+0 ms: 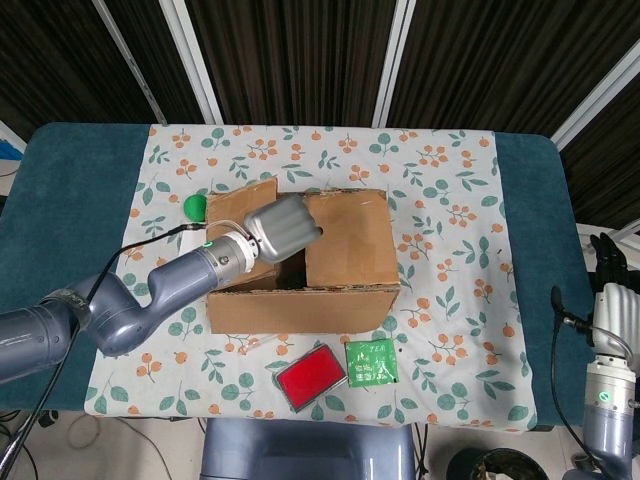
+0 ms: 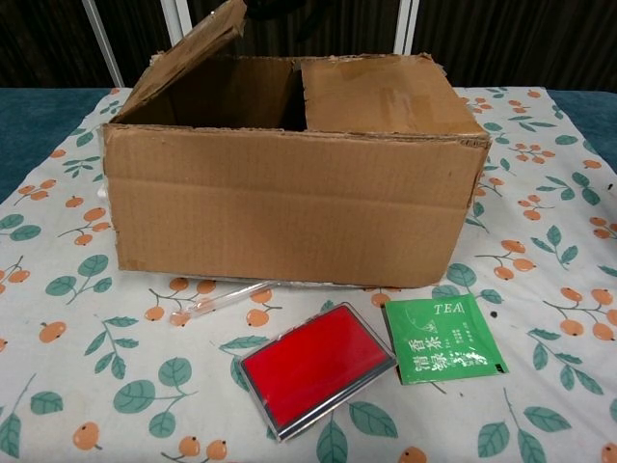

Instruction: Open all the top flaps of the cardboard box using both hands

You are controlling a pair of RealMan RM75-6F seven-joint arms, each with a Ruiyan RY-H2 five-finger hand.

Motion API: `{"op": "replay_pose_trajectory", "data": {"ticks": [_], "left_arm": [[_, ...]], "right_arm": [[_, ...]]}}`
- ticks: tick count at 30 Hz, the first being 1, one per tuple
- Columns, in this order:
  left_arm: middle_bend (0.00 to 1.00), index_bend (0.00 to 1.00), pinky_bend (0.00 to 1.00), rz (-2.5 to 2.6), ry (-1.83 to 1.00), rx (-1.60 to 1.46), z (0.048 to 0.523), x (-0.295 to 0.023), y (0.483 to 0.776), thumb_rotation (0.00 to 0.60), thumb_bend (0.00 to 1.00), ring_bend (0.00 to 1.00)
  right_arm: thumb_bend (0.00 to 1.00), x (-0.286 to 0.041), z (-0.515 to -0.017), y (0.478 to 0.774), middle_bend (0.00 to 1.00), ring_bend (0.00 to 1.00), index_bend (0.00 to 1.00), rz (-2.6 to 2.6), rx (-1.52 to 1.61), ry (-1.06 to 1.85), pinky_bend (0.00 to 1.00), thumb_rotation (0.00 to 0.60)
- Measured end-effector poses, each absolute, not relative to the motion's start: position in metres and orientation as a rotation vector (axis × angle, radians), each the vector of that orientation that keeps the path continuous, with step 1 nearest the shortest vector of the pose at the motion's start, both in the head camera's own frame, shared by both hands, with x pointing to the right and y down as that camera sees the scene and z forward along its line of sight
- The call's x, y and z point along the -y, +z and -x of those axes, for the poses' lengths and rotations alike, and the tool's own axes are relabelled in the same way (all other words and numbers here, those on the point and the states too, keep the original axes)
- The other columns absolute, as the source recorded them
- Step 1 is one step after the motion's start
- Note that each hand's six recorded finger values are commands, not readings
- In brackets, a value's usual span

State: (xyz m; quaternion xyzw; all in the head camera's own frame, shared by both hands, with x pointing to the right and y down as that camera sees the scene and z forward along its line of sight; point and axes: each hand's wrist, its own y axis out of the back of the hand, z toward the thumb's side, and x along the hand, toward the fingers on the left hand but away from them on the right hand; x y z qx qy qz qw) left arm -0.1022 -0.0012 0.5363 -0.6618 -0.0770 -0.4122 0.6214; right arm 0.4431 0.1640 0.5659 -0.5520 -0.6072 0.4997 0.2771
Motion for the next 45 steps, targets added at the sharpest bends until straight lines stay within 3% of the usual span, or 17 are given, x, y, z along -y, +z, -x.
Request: {"op": "replay_pose_trajectory", "data": {"ticks": [30,45], "left_arm": [[0.68,0.42,0.47,1.435,-1.053,0.147,0.18,-0.005,0.471,0.6,1.0,0.49],[0.67,0.41,0.47,1.443,-1.189,0.111,0.247,-0.023,0.463,0.6,1.0,0.48]], "right_arm": [[0.45,-0.165,-0.442,0.567,0.0,0.0,0.02,1.488,1.637,1.338,0.23,0.6],[0.45,-0.166,-0.441,0.568,0.0,0.0,0.02,1.497,1.637,1.34,0.23,0.6]]}}
